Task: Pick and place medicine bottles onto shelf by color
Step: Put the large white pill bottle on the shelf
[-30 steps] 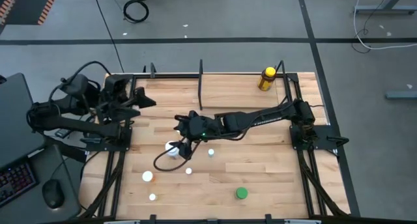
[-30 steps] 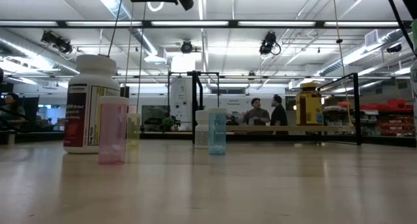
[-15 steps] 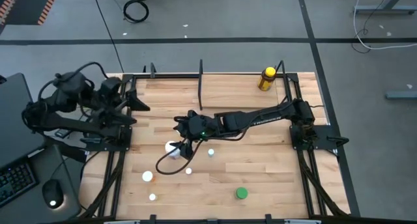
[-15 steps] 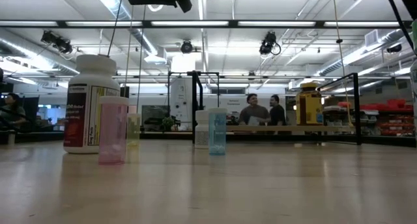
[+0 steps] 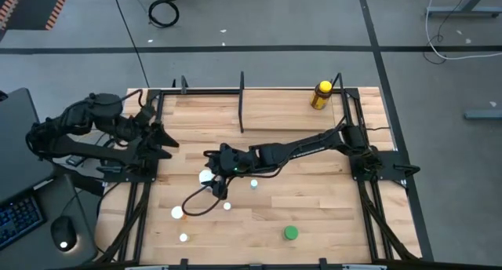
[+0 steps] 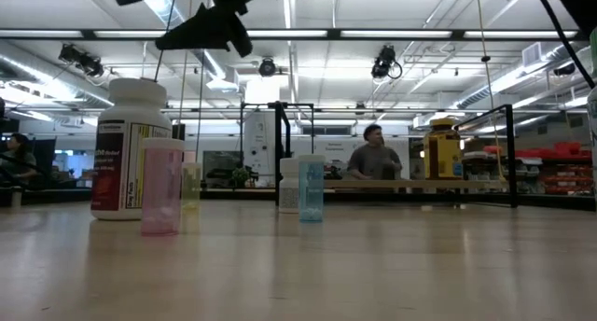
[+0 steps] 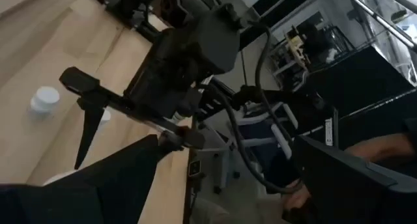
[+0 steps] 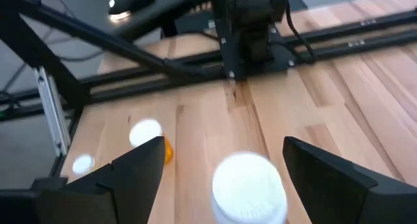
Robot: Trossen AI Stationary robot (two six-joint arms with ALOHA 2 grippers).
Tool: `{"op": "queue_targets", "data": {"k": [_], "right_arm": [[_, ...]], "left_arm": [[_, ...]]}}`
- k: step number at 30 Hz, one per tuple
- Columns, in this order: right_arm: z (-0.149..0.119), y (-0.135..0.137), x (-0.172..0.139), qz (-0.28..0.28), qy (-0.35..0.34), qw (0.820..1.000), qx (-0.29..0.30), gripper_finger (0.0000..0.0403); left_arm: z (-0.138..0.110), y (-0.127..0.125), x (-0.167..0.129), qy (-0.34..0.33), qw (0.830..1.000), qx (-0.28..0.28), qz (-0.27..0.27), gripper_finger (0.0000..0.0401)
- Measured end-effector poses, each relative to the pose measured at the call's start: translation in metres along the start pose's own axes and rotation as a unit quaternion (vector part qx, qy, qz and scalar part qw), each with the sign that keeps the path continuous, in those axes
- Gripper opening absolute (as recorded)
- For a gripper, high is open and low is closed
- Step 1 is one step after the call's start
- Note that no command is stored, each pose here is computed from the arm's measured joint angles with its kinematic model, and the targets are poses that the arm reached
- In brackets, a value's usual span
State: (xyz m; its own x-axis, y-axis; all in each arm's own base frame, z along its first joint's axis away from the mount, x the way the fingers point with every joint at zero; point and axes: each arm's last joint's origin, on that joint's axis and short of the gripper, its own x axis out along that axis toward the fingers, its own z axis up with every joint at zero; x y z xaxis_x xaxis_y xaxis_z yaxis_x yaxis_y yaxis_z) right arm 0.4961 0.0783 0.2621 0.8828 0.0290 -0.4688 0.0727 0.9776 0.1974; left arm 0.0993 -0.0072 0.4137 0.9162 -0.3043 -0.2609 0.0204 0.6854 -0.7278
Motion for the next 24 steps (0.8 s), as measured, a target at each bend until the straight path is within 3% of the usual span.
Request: {"op": "queue_targets", "data": {"k": [10,24], "right_arm": [[-0.013,-0.002,0.012,0.001,0.024,0.998,-0.050,0.0331],[-0.034,-0.004,0.036,-0.015,0.028,0.998,-0.054,0.0358]], "left_arm": [[0.001,0.000,0.000,-0.007,1.000,-0.014,0.004,0.0362],[0.001,0.000,0.000,-0.008,0.999,-0.052,0.003,0.0362]]}}
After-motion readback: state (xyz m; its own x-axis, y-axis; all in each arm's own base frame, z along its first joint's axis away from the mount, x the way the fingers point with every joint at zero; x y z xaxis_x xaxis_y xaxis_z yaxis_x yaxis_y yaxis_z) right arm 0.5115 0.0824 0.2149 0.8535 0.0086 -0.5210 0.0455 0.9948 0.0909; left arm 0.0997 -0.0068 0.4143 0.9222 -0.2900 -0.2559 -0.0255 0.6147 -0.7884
